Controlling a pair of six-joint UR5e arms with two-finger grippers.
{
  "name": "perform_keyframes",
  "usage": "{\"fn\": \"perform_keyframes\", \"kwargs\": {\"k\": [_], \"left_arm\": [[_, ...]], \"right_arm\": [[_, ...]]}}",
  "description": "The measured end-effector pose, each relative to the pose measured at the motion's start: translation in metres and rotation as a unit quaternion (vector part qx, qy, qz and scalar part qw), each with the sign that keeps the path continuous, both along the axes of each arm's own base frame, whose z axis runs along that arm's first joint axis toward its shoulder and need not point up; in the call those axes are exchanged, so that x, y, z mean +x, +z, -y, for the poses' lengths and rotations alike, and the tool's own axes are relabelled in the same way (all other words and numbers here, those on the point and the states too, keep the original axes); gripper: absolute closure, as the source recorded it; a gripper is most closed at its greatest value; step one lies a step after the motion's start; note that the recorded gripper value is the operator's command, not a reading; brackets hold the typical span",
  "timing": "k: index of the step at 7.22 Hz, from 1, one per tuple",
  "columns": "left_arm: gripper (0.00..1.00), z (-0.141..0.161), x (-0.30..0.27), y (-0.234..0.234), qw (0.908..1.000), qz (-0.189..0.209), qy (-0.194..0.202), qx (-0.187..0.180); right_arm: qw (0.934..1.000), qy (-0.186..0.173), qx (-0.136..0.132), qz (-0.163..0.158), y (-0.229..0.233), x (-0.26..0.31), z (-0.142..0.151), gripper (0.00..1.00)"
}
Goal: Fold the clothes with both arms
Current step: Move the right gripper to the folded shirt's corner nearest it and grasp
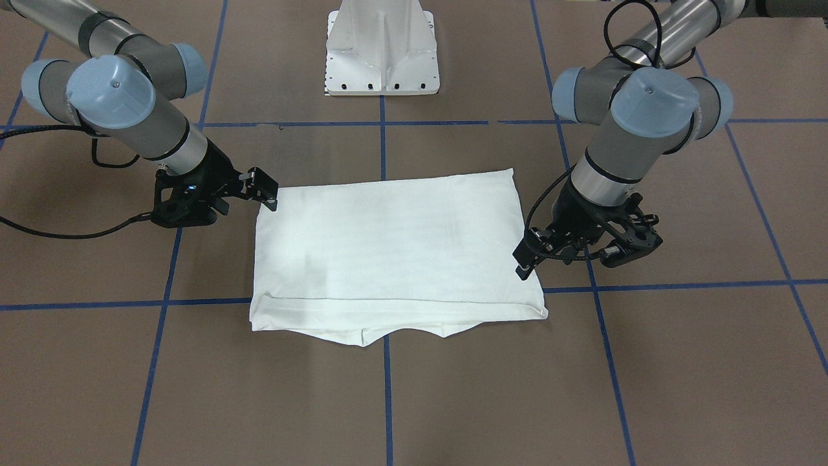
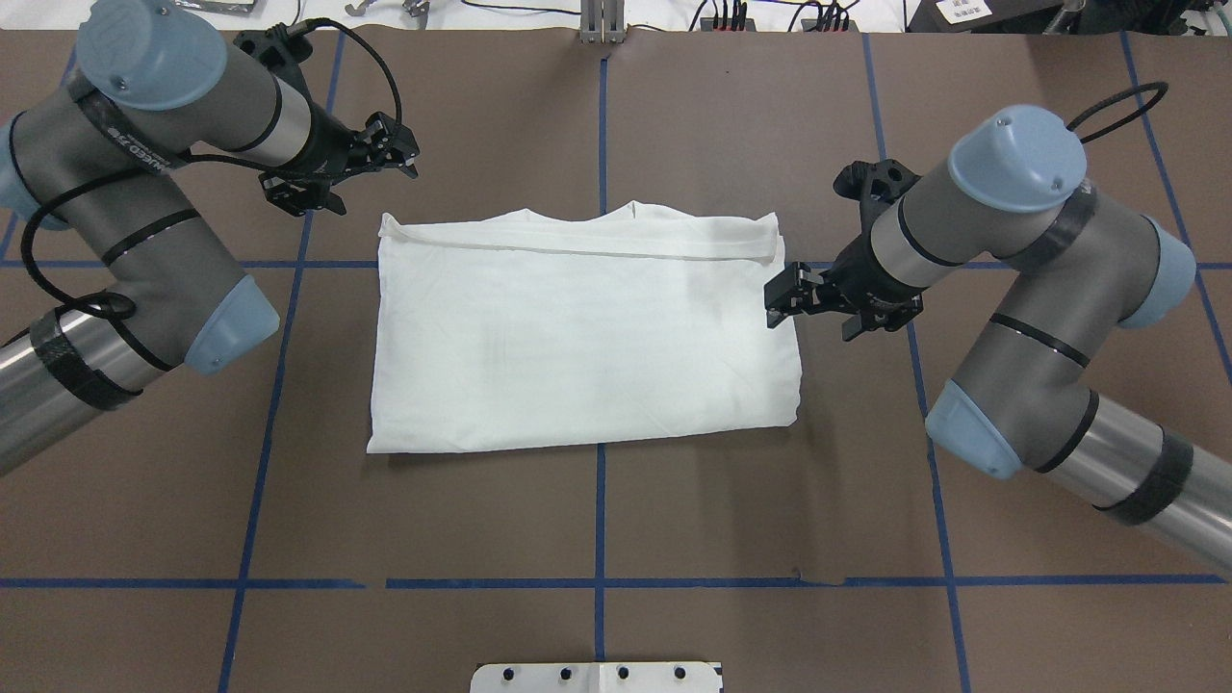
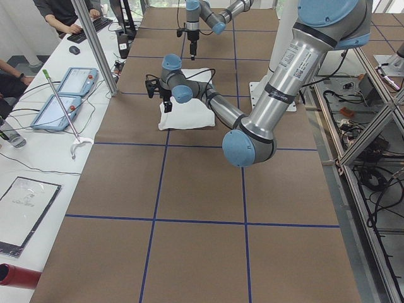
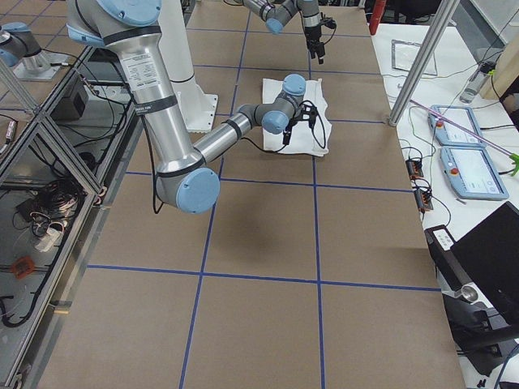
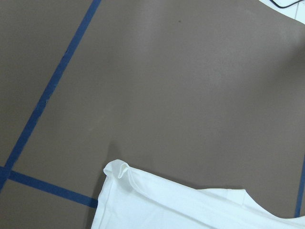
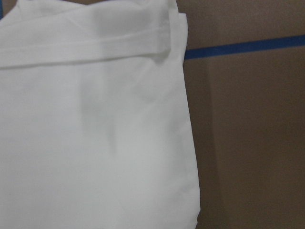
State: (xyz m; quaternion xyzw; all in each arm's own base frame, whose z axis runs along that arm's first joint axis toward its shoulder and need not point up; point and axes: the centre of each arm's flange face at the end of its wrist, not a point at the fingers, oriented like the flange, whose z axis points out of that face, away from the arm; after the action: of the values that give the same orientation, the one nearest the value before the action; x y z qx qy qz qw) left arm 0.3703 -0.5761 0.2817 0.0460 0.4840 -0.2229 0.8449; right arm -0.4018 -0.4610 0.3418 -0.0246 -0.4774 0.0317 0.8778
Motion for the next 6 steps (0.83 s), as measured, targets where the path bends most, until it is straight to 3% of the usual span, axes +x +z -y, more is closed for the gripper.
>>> {"fn": "perform_keyframes", "kwargs": {"k": [2, 4, 5, 6], "left_arm": [[0.0, -0.003, -0.001, -0.005, 1.0, 0.0, -0.003, 0.004], [0.0, -0.002, 0.001, -0.004, 0.9998, 0.007, -0.014, 0.01], [0.0, -0.002, 0.001, -0.004, 0.9998, 0.008, -0.016, 0.011], [0.0, -0.002, 0.001, -0.004, 0.9998, 0.009, -0.016, 0.012]], "right_arm": [[0.9996, -0.011, 0.008, -0.025, 0.017, -0.029, -0.031, 0.12], [0.9991, -0.023, 0.018, -0.03, 0.017, -0.05, -0.05, 0.32], [0.9989, -0.028, 0.02, -0.031, 0.017, -0.056, -0.055, 0.56], [0.9987, -0.03, 0.023, -0.033, 0.017, -0.061, -0.059, 0.91]]}}
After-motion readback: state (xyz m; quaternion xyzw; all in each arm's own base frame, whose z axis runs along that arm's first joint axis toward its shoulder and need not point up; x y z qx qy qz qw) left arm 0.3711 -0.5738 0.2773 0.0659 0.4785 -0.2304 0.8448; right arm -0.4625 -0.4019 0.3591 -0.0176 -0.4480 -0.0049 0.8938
